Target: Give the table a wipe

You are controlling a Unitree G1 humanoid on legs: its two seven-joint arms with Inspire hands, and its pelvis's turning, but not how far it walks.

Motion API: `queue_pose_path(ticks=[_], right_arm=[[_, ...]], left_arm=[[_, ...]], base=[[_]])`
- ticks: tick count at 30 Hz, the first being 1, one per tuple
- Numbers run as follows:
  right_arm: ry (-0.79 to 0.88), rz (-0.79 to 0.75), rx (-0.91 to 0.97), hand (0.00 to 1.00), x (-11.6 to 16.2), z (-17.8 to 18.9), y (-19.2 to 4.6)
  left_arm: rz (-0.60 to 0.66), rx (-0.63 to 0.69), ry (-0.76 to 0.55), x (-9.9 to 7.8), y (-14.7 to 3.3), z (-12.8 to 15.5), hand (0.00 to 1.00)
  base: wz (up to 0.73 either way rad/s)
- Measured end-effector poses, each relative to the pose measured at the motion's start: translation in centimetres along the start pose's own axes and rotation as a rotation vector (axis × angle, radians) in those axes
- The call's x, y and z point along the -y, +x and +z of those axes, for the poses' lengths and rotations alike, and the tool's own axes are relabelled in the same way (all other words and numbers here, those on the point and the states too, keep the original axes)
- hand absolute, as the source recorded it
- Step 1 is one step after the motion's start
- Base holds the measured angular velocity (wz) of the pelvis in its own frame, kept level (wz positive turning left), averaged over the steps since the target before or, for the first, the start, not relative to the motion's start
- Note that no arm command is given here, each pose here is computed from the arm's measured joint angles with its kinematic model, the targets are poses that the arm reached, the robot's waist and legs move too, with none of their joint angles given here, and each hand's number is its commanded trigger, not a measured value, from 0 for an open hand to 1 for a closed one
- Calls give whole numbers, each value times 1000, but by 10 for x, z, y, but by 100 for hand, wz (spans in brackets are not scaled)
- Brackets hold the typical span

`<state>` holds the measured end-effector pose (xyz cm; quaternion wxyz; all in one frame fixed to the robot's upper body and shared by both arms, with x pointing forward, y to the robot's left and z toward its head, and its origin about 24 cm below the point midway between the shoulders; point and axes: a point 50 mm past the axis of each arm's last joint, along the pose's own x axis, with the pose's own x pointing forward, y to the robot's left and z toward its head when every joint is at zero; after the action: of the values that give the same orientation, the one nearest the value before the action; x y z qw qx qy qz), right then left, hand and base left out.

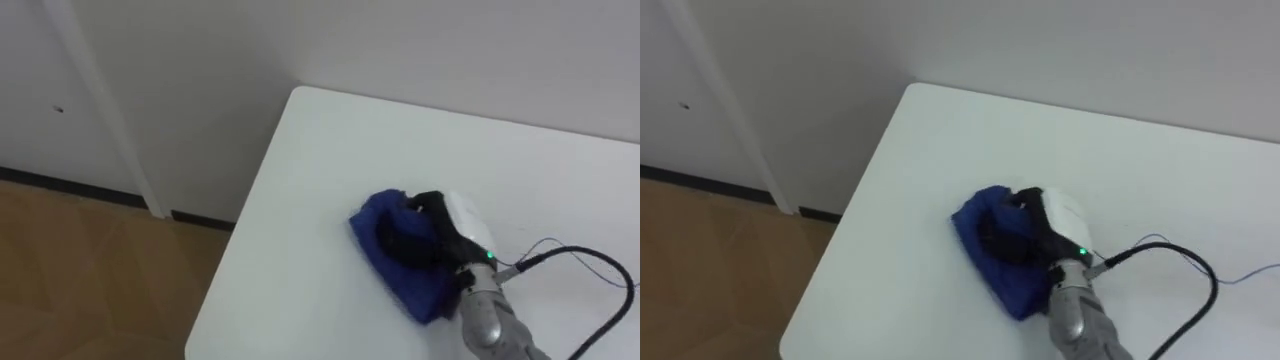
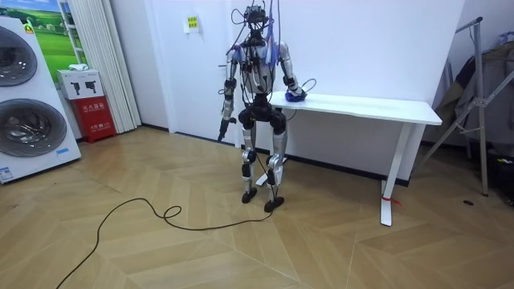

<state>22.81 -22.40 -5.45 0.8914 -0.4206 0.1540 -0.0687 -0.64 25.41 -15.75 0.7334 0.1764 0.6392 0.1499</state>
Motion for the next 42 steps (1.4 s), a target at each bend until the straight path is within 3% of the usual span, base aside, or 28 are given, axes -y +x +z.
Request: queue_pose_path(ticks=[5, 8, 21, 28, 32, 35, 42], right_arm=[[-6, -153, -207, 100, 37, -51, 1], [4, -197, -275, 100, 42, -69, -8], [6, -289, -462, 100, 58, -118, -47], [-186, -190, -318, 100, 53, -75, -24], [-334, -19, -20, 100, 21, -2, -2], [-350, 74, 118, 100, 8, 43, 14], [-333, 92, 104, 100, 9, 36, 21]], left_arm=[[57, -73, -44, -20, -2, -28, 0], [80, -83, -69, -28, -2, -32, 0], [101, 32, -68, -36, 1, -2, 0], [47, 38, -18, -21, 2, 2, 0], [14, 50, 36, -11, 5, 18, 0], [-2, 85, 63, -6, 4, 27, 0], [-5, -20, 76, -6, 0, -8, 0]], base=[[11], [5], [-3], [-28], [-24], [13], [33]])
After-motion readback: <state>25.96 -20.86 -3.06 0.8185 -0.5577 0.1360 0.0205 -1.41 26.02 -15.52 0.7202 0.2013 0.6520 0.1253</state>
